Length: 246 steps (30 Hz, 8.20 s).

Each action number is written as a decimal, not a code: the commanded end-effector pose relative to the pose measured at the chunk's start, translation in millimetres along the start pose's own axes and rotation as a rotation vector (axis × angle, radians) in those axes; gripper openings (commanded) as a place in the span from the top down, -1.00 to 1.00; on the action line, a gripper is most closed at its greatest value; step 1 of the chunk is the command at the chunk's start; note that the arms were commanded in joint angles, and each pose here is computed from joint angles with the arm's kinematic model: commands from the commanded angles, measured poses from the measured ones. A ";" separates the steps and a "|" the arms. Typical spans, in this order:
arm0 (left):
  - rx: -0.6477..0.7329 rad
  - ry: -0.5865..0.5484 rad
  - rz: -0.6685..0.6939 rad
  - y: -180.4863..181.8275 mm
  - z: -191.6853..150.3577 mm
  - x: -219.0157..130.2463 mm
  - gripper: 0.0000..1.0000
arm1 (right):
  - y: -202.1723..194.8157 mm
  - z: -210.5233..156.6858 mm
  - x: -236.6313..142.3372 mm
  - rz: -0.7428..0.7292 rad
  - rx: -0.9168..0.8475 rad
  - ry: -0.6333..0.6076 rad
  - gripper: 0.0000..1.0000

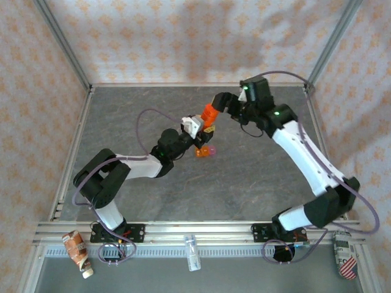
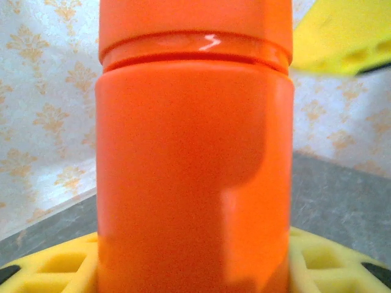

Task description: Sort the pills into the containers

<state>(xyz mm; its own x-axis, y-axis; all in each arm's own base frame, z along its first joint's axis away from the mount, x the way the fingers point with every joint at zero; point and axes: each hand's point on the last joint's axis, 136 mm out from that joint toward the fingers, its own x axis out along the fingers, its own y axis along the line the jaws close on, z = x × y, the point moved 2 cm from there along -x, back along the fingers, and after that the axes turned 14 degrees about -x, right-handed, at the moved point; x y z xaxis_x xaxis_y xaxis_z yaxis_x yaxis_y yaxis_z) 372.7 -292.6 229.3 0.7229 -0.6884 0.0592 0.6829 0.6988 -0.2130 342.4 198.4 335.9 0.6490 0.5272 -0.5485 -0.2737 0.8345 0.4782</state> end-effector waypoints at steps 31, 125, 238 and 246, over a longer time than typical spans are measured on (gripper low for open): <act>-0.216 0.023 -0.485 -54.8 37.2 -14.0 1.00 | 26.0 -29.9 3.7 0.213 -0.366 0.284 -0.06; 0.145 -0.062 -0.002 -30.3 33.1 -4.2 1.00 | 9.8 -73.4 78.0 -0.181 0.073 0.187 0.46; -0.174 0.090 -0.407 -45.9 35.6 -14.1 1.00 | 26.1 -44.9 39.3 0.086 -0.223 0.241 0.29; -0.173 0.092 -0.338 -36.1 31.1 -14.6 -0.67 | 11.5 -22.7 33.0 -0.015 -0.209 0.151 0.51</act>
<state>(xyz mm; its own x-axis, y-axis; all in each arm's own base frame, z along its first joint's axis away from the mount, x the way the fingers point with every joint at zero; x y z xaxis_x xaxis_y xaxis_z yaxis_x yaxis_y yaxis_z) 339.1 -304.2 228.8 0.4187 -0.9070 -0.0450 0.8113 0.3958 -0.4303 336.0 243.1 293.3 0.4626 0.5665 -0.6820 -0.4641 0.8102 0.3581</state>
